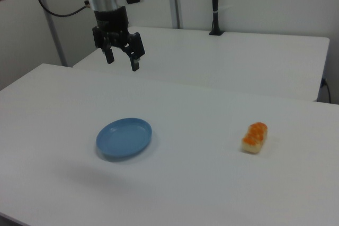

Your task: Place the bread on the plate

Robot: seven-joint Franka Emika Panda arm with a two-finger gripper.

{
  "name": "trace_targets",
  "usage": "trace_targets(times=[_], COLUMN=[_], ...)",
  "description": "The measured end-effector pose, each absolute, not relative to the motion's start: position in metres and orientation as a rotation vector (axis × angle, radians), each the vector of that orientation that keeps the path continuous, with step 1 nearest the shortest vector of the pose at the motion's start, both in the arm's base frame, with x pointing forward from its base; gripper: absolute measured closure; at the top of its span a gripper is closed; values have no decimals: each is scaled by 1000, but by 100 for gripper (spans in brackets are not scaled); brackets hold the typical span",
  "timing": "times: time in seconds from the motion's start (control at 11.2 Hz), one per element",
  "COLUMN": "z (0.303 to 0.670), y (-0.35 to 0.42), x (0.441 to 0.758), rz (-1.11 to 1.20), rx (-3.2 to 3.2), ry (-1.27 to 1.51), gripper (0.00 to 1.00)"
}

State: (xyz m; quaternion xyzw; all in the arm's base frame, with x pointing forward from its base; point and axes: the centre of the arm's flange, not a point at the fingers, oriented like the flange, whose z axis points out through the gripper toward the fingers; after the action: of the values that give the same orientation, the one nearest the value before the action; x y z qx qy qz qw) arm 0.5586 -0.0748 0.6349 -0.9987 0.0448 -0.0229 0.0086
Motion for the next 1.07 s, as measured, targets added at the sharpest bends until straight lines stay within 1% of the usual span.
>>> trace_targets(times=[0.18, 0.36, 0.54, 0.8, 1.07], z=[635, 630, 613, 581, 531], y=[-76, -92, -131, -191, -237], x=[558, 559, 568, 592, 617], rz=[-71, -40, -30, -170, -258], rx=[-3130, -3201, -3228, -3272, -3305], ry=[105, -95, -215, -185, -59], gripper=[0, 0, 0, 0, 0])
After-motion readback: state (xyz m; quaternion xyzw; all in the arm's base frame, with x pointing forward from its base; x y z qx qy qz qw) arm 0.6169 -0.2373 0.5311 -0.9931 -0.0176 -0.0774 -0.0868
